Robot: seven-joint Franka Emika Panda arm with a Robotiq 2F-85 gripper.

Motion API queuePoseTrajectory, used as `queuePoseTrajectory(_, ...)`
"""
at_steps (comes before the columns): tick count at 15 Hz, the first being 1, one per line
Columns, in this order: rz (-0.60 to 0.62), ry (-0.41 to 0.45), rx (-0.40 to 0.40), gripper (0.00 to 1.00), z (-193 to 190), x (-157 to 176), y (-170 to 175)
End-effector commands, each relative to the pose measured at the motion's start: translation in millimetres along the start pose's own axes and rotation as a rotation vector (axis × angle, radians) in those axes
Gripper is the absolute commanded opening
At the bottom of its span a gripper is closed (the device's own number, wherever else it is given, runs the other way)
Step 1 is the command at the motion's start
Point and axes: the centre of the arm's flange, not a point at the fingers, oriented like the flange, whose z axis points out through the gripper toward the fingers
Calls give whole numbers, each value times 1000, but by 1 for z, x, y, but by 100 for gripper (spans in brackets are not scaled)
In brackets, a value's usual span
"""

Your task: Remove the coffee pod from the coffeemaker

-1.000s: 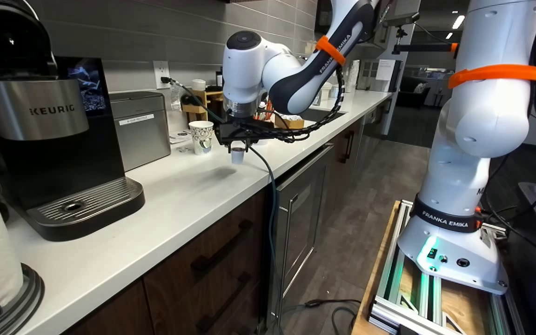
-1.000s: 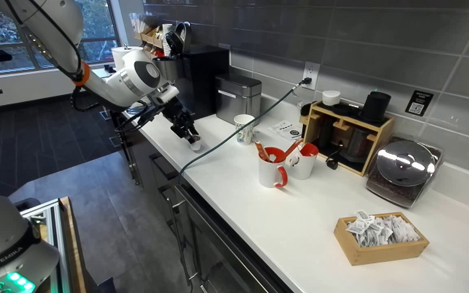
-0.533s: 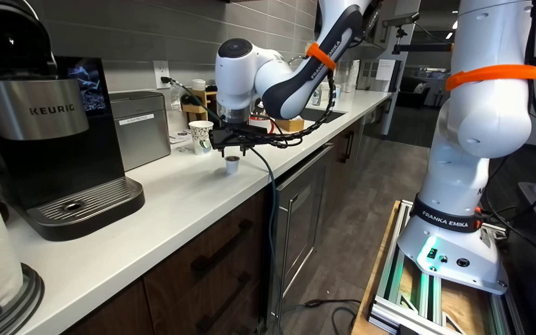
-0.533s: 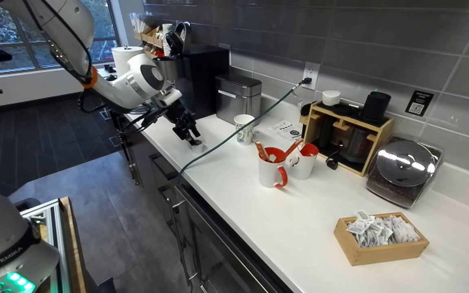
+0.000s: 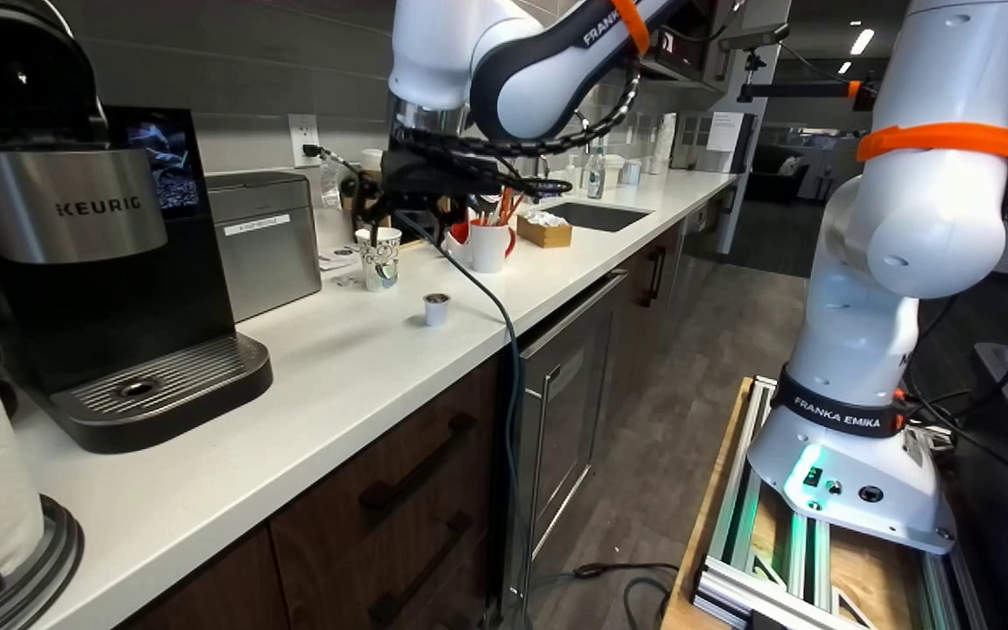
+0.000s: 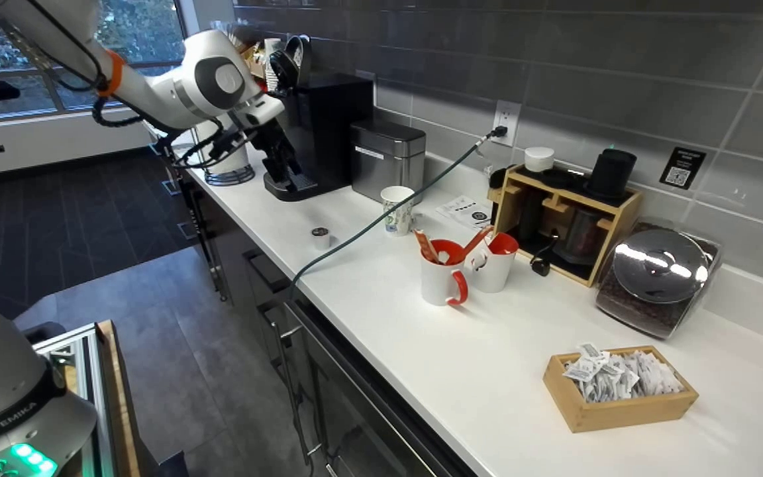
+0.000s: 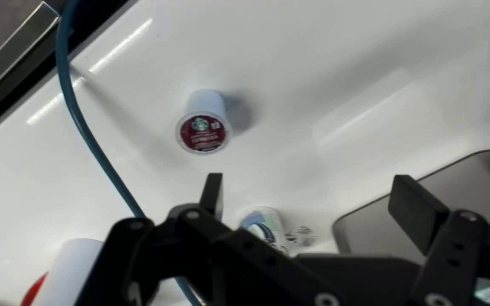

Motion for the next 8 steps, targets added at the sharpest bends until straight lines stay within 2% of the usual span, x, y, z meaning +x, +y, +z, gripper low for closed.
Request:
queuePoseTrajectory(1,-175,-4,118,99,-71,-19,6)
queuePoseTrajectory(7,-476,41,300,100,-152,-17,12)
queuePoseTrajectory(8,-401,46,241,100,-135,-17,-5)
